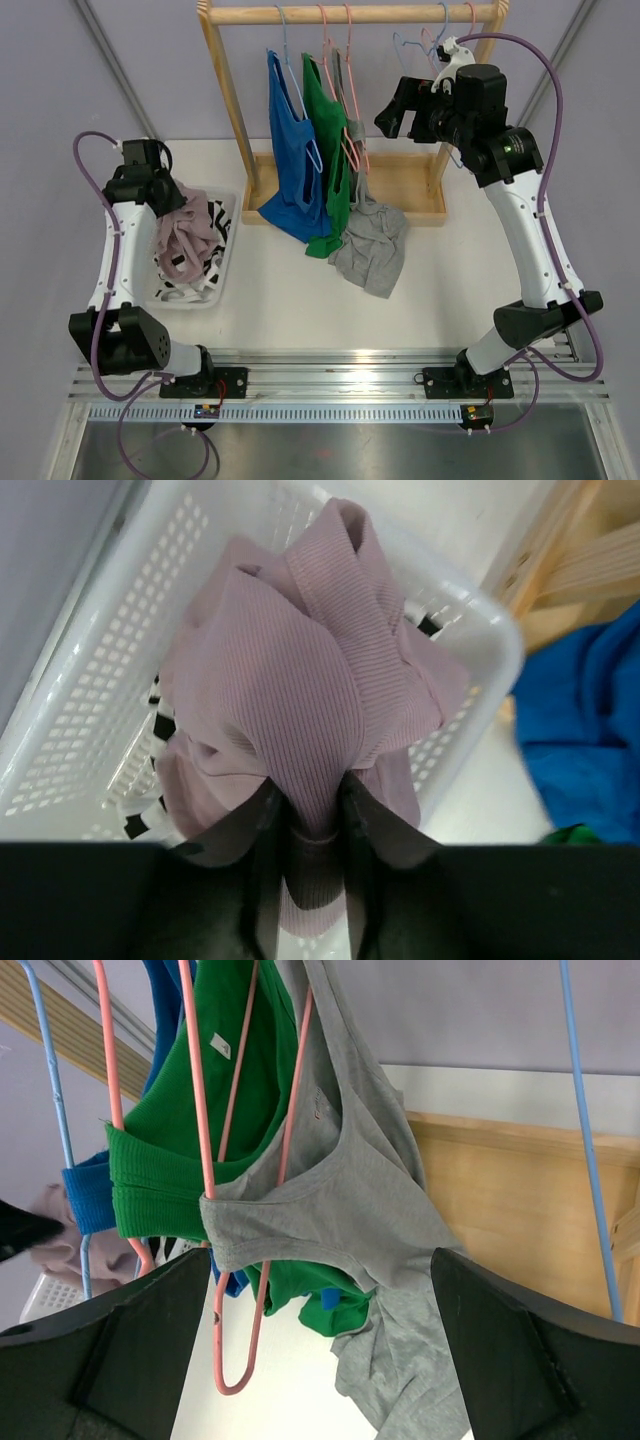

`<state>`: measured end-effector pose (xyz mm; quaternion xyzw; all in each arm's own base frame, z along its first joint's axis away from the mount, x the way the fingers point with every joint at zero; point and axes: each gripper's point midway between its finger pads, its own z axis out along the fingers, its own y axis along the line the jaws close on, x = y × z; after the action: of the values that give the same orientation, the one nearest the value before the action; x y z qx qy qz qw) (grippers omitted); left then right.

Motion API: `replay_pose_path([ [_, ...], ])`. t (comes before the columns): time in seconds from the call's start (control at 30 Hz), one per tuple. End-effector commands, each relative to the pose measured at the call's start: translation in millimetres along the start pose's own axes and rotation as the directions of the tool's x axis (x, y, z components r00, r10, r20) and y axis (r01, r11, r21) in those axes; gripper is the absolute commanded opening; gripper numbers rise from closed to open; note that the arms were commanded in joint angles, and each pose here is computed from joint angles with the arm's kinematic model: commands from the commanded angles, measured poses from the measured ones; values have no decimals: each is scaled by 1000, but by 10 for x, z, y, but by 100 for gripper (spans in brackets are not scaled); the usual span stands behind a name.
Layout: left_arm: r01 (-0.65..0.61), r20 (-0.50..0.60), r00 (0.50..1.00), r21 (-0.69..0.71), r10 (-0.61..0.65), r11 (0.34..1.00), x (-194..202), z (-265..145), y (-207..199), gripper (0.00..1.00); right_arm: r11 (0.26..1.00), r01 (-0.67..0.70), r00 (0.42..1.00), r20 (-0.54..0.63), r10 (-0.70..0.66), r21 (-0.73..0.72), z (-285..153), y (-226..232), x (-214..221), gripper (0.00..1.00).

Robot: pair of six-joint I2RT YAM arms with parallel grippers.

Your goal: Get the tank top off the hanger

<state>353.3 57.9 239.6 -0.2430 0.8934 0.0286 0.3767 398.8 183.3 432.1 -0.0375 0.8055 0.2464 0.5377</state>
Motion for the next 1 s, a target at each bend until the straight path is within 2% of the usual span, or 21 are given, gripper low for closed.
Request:
replay_pose_path([
  [0.0,-12,-71,997,-52,8,999,230,193,108,33,998,0,998,56,3,-64,26,147,-201,99],
  [0.07,-7,-75,997,-54,3,999,260,157,121,51,995,0,999,45,5,-97,83,218,-210,100],
  [0.1,4,-48,999,-46,-7,999,223,50,125,80,995,1,999,43,3,-99,111,222,-217,99],
  [0.17,7,-6,1000,-14,-7,1000,186,-97,104,97,994,20,999,43,-15,-107,181,270,-239,96],
  [0.2,8,44,999,7,-8,1000,117,-277,101,99,994,28,999,43,-23,-108,199,294,-243,94],
  [0.37,-19,151,988,87,5,996,83,-796,34,99,991,98,995,45,-94,-94,406,437,-258,82],
  [0.53,-85,200,978,132,58,988,218,-1062,-18,99,987,156,986,56,-154,-36,549,504,-271,78],
  [0.67,-133,191,977,175,99,976,361,-1139,-114,99,980,185,979,73,-191,77,739,294,-296,52],
  [0.7,-145,191,975,186,109,972,384,-1151,-133,99,976,194,976,76,-202,94,761,262,-307,39],
  [0.73,-153,186,976,193,117,969,417,-1147,-153,99,971,208,972,87,-218,115,781,229,-343,34],
  [0.87,-197,181,970,207,160,958,517,-1164,-219,99,964,229,964,104,-244,137,773,198,-406,24],
  [0.9,-204,176,970,211,168,956,545,-1154,-235,99,962,235,962,107,-250,141,775,197,-410,13],
  [0.97,-221,167,968,227,185,949,599,-1159,-294,99,959,242,958,119,-260,144,741,196,-454,4],
])
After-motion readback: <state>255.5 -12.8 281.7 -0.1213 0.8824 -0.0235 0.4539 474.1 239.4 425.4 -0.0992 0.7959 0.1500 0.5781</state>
